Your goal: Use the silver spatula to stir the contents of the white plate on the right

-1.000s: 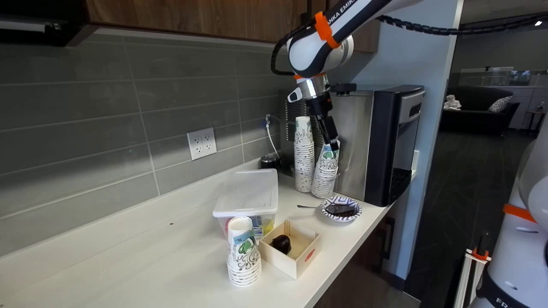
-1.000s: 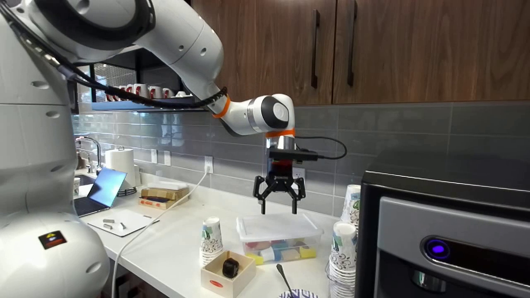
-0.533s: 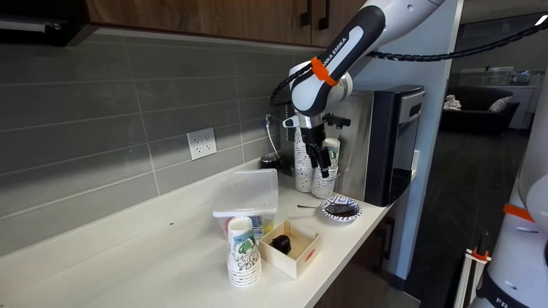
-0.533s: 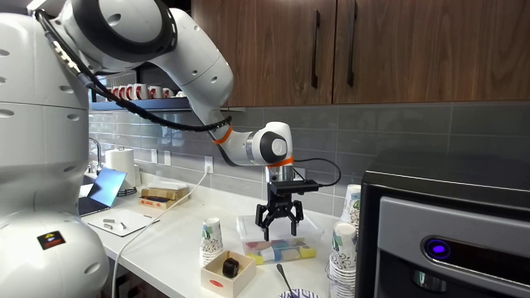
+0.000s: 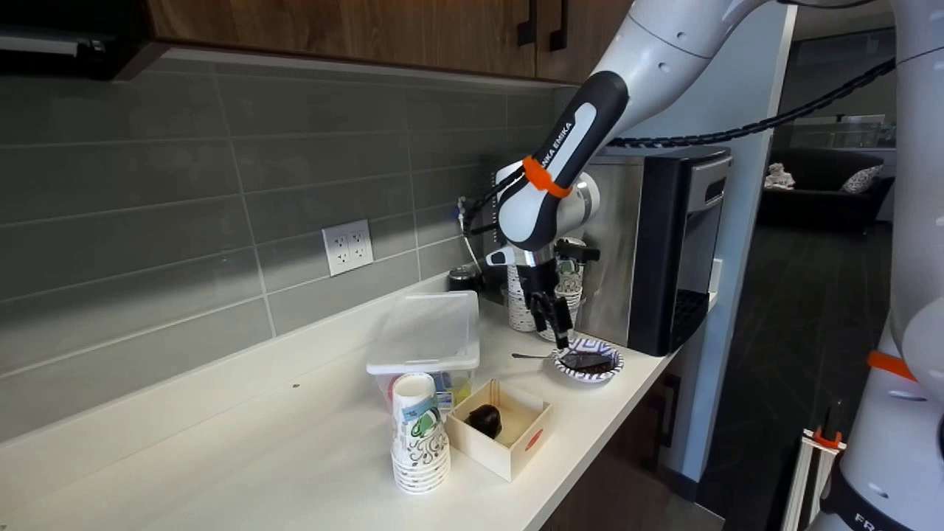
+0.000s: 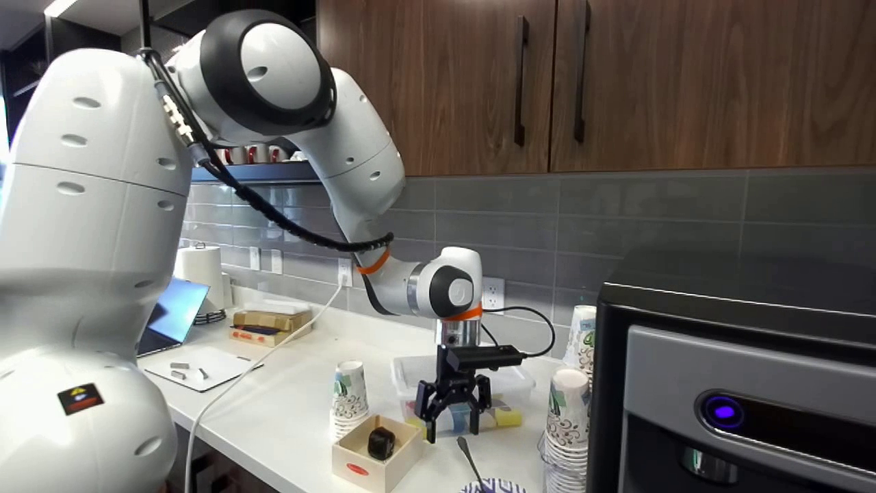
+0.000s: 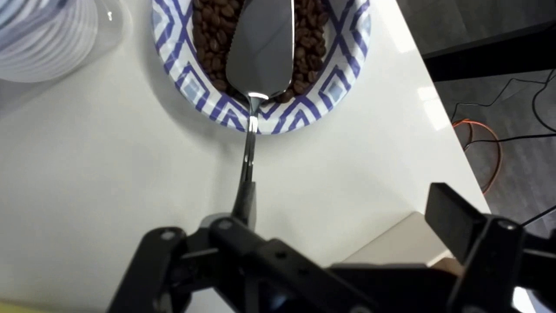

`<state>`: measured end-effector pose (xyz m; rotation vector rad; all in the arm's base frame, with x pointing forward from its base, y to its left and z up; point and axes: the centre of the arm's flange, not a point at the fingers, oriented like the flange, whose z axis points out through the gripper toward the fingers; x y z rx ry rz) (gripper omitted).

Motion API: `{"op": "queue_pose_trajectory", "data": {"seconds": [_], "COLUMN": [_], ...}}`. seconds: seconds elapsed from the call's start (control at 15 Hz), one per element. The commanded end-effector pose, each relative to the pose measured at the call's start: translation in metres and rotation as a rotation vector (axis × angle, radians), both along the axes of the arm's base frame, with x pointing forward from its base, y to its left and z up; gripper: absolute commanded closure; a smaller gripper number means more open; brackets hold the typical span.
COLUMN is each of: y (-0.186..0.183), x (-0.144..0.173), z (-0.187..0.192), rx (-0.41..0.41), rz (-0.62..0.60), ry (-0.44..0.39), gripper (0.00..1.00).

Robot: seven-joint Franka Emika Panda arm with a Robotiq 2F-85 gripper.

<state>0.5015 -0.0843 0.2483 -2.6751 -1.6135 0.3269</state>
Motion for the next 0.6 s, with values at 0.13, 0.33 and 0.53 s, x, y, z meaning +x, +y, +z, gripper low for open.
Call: {"op": "queue_pose_trajectory", "data": {"seconds": [0.13,0.33,0.53], "y": [-0.008,-0.008,-0.007], "x": [0.016,0.025,0.039], "z": [-0.040,-0.055,-0.066], "rx": [0.025,0.026,0.013], "rz": [0.049,0.060,0.067], "ry": [0.013,0.021,0.032], "gripper": [0.00,0.00,0.00]}}
